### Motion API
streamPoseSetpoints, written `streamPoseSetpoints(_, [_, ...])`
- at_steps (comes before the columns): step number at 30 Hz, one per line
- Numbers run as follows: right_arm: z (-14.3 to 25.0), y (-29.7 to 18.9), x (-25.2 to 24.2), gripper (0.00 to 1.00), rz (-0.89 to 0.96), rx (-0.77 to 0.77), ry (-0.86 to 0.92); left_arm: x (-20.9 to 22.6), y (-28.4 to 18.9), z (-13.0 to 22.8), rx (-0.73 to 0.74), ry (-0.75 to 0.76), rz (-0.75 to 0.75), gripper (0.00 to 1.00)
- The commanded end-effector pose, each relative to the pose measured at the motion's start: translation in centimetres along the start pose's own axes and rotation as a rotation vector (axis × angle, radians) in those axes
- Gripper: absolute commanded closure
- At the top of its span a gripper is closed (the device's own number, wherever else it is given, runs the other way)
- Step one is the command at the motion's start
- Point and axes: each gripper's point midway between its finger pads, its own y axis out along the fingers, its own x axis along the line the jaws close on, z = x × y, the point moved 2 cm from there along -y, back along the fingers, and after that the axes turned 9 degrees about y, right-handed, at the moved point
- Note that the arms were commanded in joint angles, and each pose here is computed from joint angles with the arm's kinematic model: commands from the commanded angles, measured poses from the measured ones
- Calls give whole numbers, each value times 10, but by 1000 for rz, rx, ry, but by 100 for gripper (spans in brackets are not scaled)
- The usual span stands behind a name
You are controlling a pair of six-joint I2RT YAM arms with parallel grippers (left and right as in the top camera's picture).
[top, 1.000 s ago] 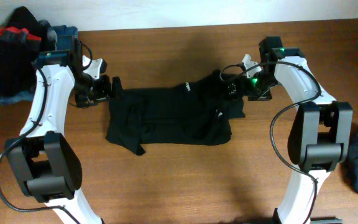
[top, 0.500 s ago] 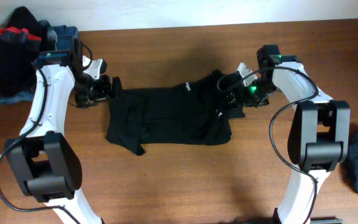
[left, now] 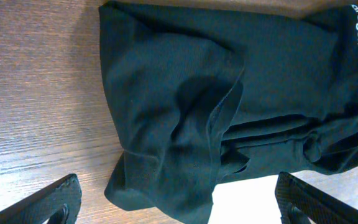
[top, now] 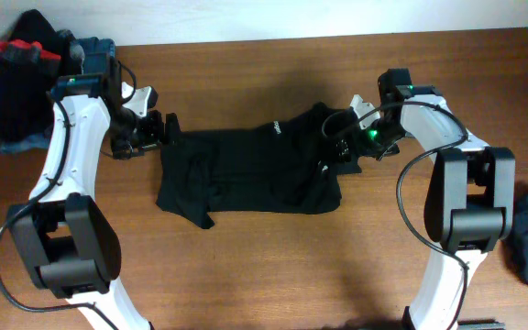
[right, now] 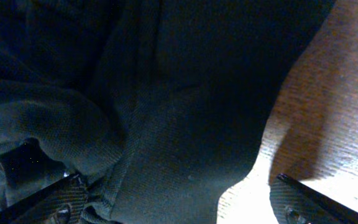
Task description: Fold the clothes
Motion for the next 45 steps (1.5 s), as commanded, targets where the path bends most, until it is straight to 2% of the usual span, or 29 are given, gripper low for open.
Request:
streamPoseSetpoints(1, [3,10,-3,1,7,18,-9,-3,-6,-2,-17,11,14,1])
streamPoseSetpoints(6, [0,11,-1,1,-9,3,-14,-4,-6,-2,-17,12,14,1])
streamPoseSetpoints(22, [8,39,18,1,-212,65,20,-4,-6,-2,-17,14,14,1])
streamPoseSetpoints(29, [9,36,31,1,-299,68,28,-4,-6,-2,-17,14,14,1])
streamPoseSetpoints(45, [20,37,40,1,-307,121,34,-4,-6,-2,-17,14,15,1])
